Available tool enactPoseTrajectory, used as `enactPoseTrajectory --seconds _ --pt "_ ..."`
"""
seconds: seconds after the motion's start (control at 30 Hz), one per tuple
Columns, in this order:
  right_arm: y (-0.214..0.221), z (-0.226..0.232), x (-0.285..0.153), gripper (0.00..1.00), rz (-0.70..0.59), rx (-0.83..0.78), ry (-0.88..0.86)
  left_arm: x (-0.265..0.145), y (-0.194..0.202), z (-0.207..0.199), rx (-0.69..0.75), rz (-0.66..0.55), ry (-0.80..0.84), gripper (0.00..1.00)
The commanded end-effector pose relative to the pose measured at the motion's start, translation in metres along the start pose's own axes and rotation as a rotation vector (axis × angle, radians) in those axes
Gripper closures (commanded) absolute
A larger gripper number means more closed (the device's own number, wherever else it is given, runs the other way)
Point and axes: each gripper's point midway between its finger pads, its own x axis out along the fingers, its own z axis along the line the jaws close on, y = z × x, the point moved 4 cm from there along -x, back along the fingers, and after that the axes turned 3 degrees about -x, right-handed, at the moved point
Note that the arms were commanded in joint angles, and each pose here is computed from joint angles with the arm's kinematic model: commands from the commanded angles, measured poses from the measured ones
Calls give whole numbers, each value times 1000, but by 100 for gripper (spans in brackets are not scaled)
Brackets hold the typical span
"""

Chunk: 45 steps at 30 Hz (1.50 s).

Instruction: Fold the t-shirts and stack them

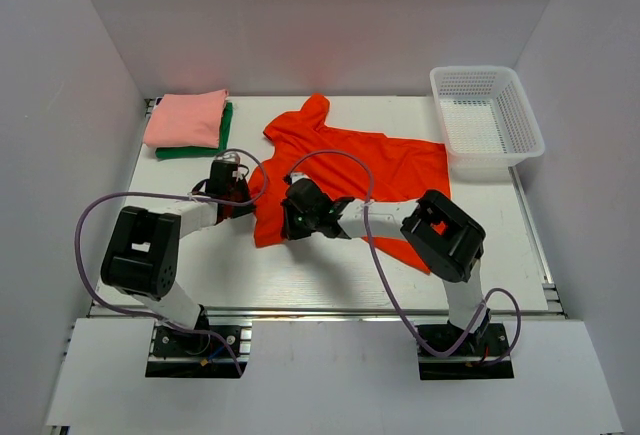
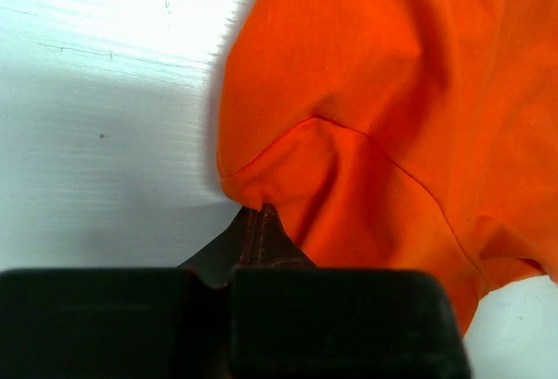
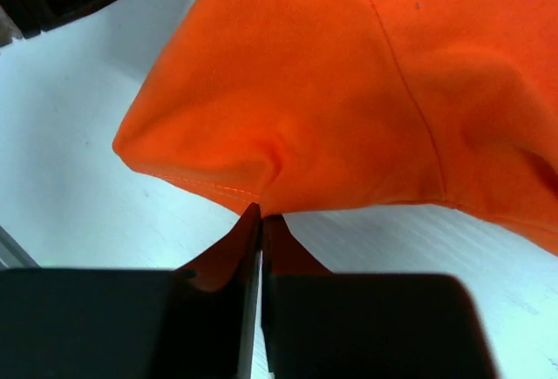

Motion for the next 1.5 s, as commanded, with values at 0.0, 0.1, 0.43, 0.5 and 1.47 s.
enactPoseTrajectory --seconds 0.0,0.1,0.43,0.5,1.47 --pt "-17 12 -16 100 -78 12 -40 -15 -16 -5 34 -64 23 100" --pt "-11 17 -45 100 -36 -24 -79 -33 -26 -3 32 -115 -11 100" --pt "19 1 -126 100 83 -23 -40 -94 -45 9 41 -225 -135 100" --pt "34 -7 -126 100 135 -3 -28 -95 -34 19 48 -153 -199 100" --pt "11 -99 -152 10 26 112 302 -123 99 -9 -7 240 178 5"
